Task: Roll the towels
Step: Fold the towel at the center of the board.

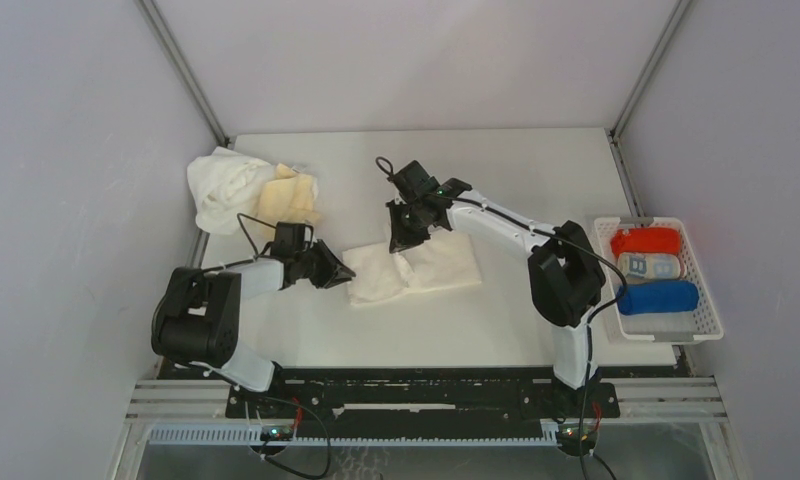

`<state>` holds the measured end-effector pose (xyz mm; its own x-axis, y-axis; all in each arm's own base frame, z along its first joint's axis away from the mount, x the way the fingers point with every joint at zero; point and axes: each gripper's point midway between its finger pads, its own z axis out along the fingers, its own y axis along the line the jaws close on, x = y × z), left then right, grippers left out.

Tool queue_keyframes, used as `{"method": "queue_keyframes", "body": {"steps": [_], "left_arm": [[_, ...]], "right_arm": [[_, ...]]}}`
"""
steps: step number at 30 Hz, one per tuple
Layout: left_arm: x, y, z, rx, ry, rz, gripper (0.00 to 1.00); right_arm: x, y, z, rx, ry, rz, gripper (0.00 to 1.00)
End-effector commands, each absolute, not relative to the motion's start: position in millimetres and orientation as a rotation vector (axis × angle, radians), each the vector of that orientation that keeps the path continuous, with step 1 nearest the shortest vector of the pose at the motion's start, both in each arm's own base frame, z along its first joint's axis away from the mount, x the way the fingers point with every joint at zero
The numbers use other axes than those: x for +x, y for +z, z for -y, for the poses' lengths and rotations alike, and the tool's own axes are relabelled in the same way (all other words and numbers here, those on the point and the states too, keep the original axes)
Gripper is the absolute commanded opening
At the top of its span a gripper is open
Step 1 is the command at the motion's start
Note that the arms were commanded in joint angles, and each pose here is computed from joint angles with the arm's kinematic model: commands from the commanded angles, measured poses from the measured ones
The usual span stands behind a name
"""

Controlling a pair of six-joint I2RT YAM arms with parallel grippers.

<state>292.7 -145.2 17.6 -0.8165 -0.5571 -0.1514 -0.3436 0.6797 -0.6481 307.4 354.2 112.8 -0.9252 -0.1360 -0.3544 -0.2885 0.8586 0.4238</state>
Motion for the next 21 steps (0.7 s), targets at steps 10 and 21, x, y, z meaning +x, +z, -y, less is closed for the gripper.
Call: {"method": "queue_keyframes", "body": {"steps": [10, 21], "left_arm": [[258, -9, 139, -0.76, -0.762, -2.683, 0.22], [258, -8, 140, -0.761, -0.761, -2.684, 0.22]], "right_arm": [[327, 124, -386, -0.206, 0.69, -2.647, 0.03], [321, 130, -401, -0.269, 0.698, -2.643, 0.04]]}}
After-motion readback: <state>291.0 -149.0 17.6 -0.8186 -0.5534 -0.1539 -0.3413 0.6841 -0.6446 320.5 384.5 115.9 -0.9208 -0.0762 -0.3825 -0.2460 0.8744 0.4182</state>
